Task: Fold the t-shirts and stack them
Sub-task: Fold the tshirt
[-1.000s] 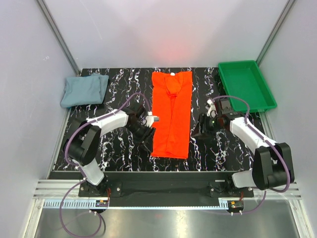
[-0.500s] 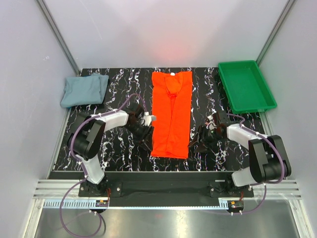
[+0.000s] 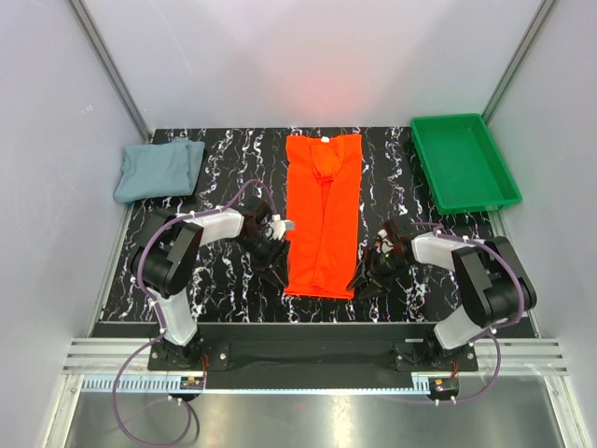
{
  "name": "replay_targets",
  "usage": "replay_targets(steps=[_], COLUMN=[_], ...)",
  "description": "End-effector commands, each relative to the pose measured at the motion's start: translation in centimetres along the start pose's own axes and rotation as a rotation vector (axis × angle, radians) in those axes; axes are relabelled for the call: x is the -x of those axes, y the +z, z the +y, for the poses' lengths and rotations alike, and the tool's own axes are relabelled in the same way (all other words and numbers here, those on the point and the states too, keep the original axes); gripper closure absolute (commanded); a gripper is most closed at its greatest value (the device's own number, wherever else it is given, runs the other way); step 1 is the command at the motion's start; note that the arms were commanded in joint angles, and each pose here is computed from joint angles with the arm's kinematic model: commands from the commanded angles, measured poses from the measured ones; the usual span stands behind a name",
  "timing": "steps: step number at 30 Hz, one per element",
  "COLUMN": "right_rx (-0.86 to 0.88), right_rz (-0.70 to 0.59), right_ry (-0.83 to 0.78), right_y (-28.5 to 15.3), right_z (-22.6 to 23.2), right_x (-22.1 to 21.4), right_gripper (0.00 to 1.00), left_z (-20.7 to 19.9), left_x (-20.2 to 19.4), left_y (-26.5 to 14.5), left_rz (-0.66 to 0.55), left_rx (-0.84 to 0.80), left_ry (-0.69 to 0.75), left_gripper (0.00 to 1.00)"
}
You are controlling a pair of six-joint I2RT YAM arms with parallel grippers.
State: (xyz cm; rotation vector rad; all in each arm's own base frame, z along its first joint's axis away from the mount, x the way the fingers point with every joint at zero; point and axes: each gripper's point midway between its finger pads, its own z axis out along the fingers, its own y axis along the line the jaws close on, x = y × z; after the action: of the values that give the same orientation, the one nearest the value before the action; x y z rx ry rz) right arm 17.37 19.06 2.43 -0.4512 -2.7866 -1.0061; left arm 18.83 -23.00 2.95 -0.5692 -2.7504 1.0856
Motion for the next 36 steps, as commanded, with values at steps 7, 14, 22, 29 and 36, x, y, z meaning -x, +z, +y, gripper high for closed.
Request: replay_targets(steps=[7, 14, 22, 29, 36], right_rx=[-0.007, 0.006, 0.015, 0.035, 0.07], right_rz=[-0.001, -0.009, -0.021, -0.034, -0.063], right_ry=[0.004, -0.016, -0.041, -0.104, -0.224], right_y=[1.3, 1.7, 1.6, 0.7, -2.8], right_z=[0.6, 0.9, 1.4, 2.7, 6.3], right_x=[1.3, 2.0, 2.5, 2.9, 3.5], right_gripper=[0.51, 0.62, 0.87, 1.0, 1.0], left_z=[-0.4, -0.4, -1.1, -2.3, -4.7], left_x=[0.6, 0.7, 0.5, 0.7, 1.3], left_y=[0.4, 1.0, 1.3, 0.6, -1.6], left_rz=[-0.009, 0.018, 0.032, 0.009, -0.028], left_rx=[-0.042, -0.059, -0.079, -0.118, -0.144], left_ry=[-0.005, -0.017, 0.003, 0.039, 0.124], left_gripper=[0.53, 0.64, 0.76, 1.0, 1.0])
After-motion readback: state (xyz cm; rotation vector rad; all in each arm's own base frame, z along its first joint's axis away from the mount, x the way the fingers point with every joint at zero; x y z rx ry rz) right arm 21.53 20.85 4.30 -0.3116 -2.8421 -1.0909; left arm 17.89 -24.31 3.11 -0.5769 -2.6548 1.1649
